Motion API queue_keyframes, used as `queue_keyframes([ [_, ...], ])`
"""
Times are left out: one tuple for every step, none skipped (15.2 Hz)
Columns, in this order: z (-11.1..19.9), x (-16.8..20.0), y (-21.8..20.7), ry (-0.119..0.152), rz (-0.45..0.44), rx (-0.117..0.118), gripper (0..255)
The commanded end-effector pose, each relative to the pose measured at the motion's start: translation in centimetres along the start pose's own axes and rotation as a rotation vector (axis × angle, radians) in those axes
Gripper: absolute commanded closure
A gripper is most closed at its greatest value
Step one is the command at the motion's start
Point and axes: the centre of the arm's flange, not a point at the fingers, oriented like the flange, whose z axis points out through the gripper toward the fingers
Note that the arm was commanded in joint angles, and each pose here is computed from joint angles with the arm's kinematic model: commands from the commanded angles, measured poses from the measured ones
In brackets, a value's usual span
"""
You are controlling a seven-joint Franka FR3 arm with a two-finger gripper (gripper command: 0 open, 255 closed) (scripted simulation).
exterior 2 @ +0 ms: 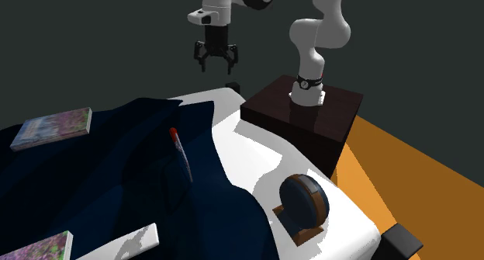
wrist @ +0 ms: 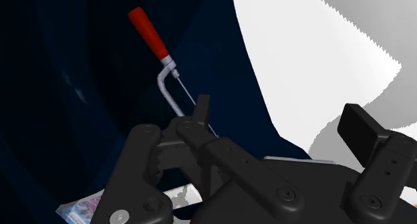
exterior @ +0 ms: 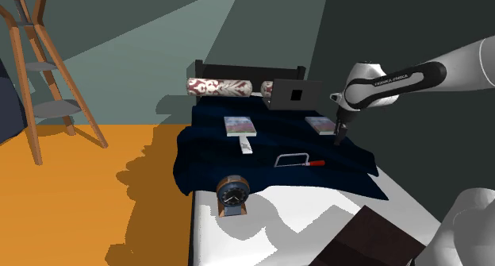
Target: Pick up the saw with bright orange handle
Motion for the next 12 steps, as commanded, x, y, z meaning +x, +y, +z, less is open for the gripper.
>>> queue_keyframes([
  [1.8, 0.8, 1.7, -0.005, -0.060, 0.005, 0],
  [2.8, 1.2, 2.6, -0.007, -0.088, 0.008, 0],
  [3.8, 1.6, 3.5, -0.010, -0.115, 0.011, 0],
  [4.7, 2.0, 4.3, -0.012, -0.142, 0.014, 0],
  [5.7, 2.5, 5.1, -0.014, -0.170, 0.017, 0],
  [6.7, 3.0, 6.0, -0.017, -0.197, 0.020, 0],
  [7.7, 3.5, 6.8, -0.019, -0.224, 0.023, 0],
  [8.7, 4.0, 7.5, -0.021, -0.251, 0.026, 0],
  [9.7, 4.5, 8.3, -0.024, -0.279, 0.029, 0],
  [10.7, 5.0, 9.1, -0.026, -0.306, 0.032, 0],
  [11.7, 5.6, 9.8, -0.029, -0.333, 0.035, 0],
  [12.7, 6.2, 10.5, -0.031, -0.361, 0.038, 0],
])
